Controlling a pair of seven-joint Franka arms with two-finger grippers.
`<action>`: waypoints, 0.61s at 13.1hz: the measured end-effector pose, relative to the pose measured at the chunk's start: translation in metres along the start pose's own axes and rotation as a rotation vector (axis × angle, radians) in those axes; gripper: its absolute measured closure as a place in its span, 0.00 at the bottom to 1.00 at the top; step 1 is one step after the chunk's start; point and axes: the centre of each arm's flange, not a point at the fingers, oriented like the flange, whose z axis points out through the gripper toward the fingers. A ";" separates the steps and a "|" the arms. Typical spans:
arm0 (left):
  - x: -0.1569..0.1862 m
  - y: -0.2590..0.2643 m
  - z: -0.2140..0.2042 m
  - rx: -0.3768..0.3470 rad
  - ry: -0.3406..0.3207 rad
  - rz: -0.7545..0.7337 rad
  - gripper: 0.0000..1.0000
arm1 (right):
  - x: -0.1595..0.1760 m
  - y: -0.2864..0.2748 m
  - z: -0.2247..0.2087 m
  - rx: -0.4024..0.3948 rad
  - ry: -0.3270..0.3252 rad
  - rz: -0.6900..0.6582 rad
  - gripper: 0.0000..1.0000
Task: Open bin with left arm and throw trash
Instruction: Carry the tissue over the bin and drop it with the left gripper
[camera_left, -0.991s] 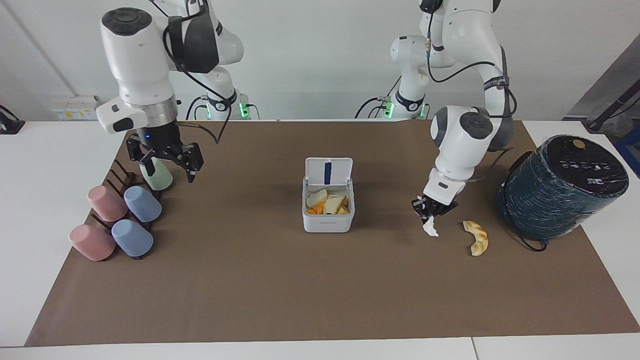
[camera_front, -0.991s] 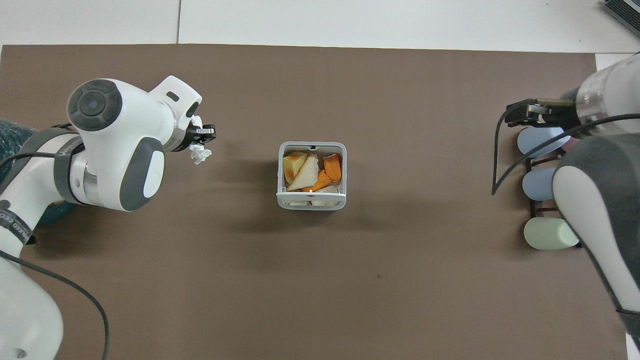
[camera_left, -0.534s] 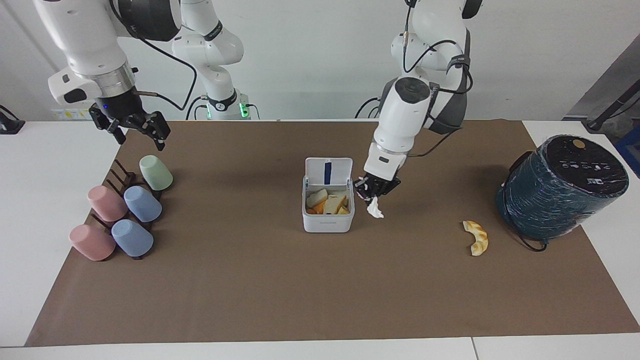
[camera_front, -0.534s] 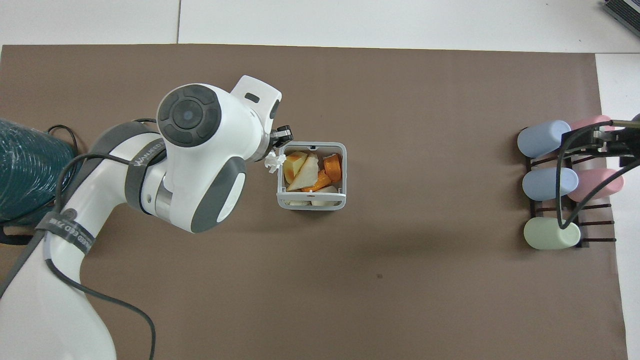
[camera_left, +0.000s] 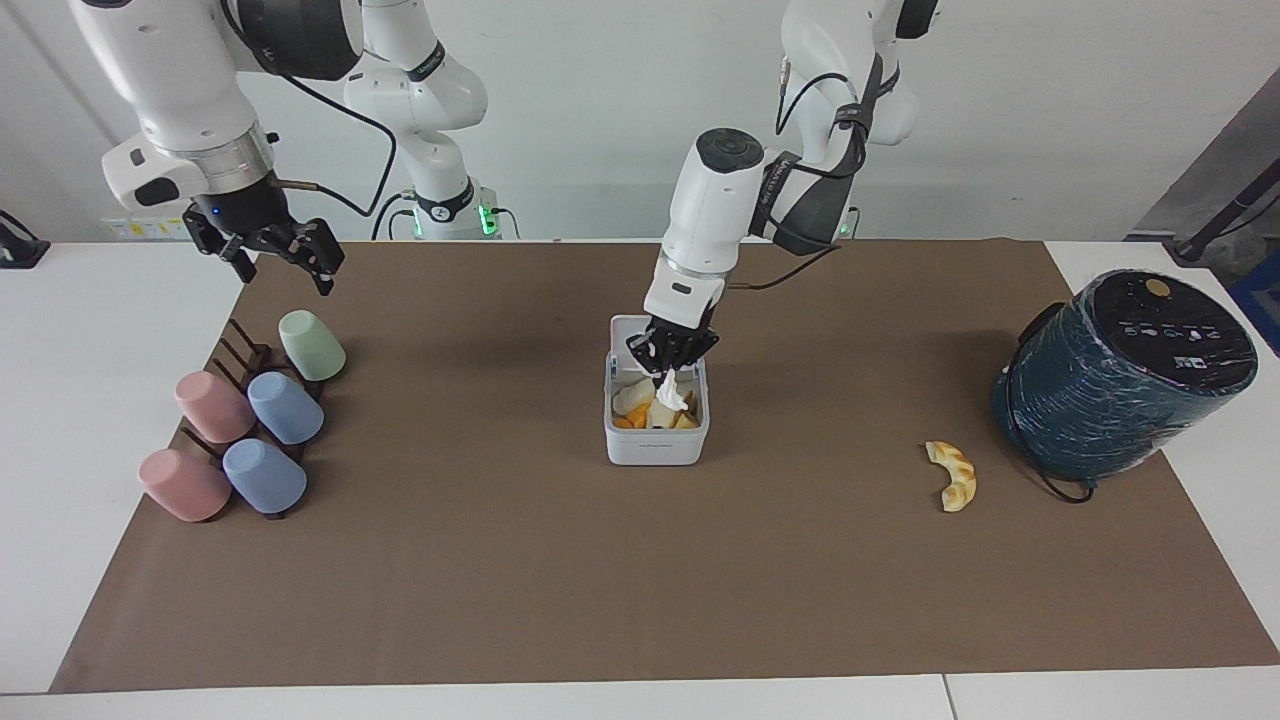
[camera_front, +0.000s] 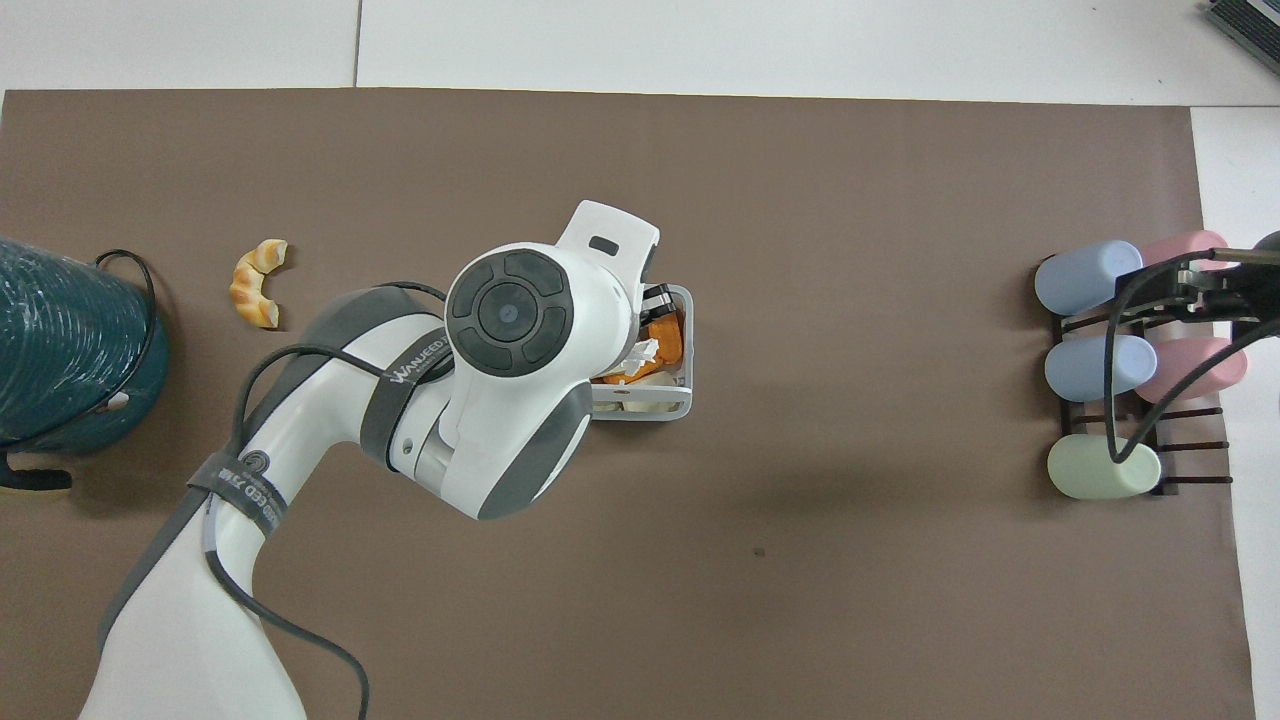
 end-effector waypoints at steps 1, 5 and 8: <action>-0.002 -0.003 0.007 0.002 0.000 -0.003 0.94 | 0.000 0.000 0.001 0.000 -0.002 0.000 0.00; -0.007 -0.011 0.023 0.017 -0.011 -0.005 0.70 | -0.003 -0.001 0.006 -0.004 -0.023 -0.003 0.00; -0.007 -0.010 0.021 0.014 -0.008 -0.007 0.35 | -0.010 -0.007 0.002 0.023 -0.030 -0.011 0.00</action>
